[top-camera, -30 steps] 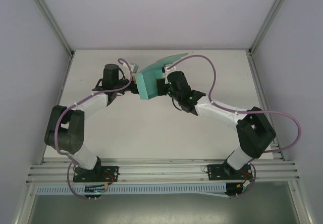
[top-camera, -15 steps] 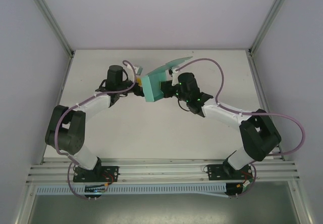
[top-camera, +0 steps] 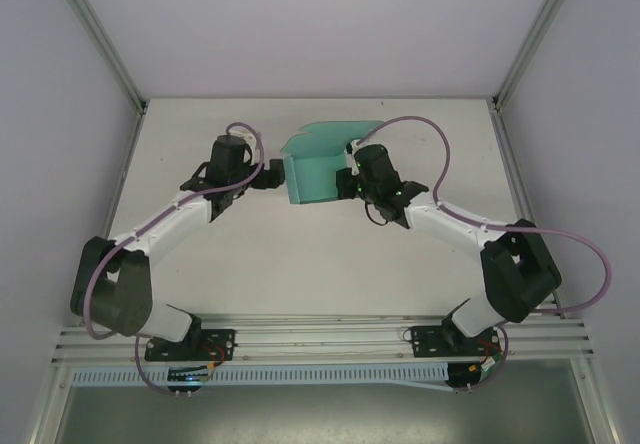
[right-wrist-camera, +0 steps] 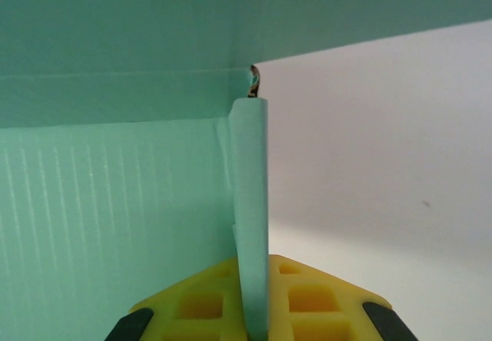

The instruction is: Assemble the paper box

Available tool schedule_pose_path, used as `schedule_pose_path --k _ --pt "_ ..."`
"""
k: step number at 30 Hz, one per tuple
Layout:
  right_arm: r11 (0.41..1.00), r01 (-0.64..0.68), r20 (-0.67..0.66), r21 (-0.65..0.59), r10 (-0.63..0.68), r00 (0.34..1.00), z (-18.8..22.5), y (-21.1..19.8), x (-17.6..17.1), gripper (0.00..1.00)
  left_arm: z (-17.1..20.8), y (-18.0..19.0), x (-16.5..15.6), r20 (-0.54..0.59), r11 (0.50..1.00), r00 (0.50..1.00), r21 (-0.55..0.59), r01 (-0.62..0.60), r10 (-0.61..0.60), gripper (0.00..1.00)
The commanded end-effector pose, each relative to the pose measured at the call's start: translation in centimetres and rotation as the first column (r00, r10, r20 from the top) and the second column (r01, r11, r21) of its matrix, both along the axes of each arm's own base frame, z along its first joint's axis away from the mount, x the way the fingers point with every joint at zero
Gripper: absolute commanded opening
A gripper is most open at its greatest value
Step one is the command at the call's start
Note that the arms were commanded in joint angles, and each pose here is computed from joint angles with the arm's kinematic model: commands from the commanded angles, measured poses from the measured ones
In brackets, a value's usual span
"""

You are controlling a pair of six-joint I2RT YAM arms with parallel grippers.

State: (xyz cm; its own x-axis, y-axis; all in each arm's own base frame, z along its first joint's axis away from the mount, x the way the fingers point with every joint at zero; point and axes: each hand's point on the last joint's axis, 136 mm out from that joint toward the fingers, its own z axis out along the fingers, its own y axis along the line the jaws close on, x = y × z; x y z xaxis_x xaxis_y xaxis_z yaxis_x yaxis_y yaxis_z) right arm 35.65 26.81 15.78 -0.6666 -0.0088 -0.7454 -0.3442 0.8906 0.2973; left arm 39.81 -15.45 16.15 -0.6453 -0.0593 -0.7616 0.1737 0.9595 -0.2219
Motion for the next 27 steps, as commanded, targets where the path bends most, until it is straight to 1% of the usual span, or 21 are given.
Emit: schedule_pose_path --k 1,4,10,13,14,17,21,24,26,27 --pt "0.984 0.097 -0.077 -0.147 -0.109 0.991 -2.9 -2.4 0.1 0.03 -3.1 7.0 -2.2 -0.099 0.945 0.957 0.214 -0.248 0.273 0.98" --pt "0.969 0.134 -0.118 -0.206 -0.160 0.980 -4.7 -3.1 0.3 0.03 -3.8 8.3 -2.9 -0.134 0.938 0.938 0.187 -0.293 0.320 0.98" --pt "0.905 0.192 -0.225 -0.379 -0.291 0.930 -9.4 -4.3 0.4 0.03 -3.2 7.3 -2.5 -0.117 0.959 0.957 0.127 -0.252 0.267 0.98" --pt "0.847 0.238 -0.212 -0.476 -0.373 0.903 -10.3 -5.1 0.5 0.03 -3.3 7.0 -2.4 -0.119 0.964 0.961 0.124 -0.236 0.250 0.98" --pt "0.835 0.237 -0.208 -0.497 -0.380 0.901 -10.6 -5.0 0.4 0.04 -3.2 6.9 -2.3 -0.118 0.965 0.962 0.123 -0.230 0.244 0.98" --pt "0.831 0.224 -0.217 -0.509 -0.376 0.901 -11.5 -4.2 0.3 0.05 -3.3 6.5 -2.3 -0.119 0.970 0.967 0.113 -0.213 0.226 0.98" --pt "0.827 0.209 -0.240 -0.522 -0.377 0.895 -12.7 -4.0 0.0 0.12 -3.2 6.1 -2.2 -0.113 0.977 0.973 0.099 -0.189 0.200 0.99" --pt "0.824 0.214 -0.236 -0.524 -0.382 0.894 -12.6 -4.3 -0.1 0.22 -3.0 5.8 -2.1 -0.105 0.981 0.978 0.095 -0.170 0.180 0.98" --pt "0.839 0.215 -0.239 -0.500 -0.372 0.897 -12.1 -3.9 -0.1 0.32 -2.6 5.4 -2.0 -0.097 0.985 0.983 0.085 -0.147 0.155 0.99" --pt "0.848 0.215 -0.237 -0.485 -0.364 0.901 -11.8 -3.7 -0.1 0.36 -2.4 5.2 -1.9 -0.092 0.988 0.986 0.077 -0.135 0.142 0.99"
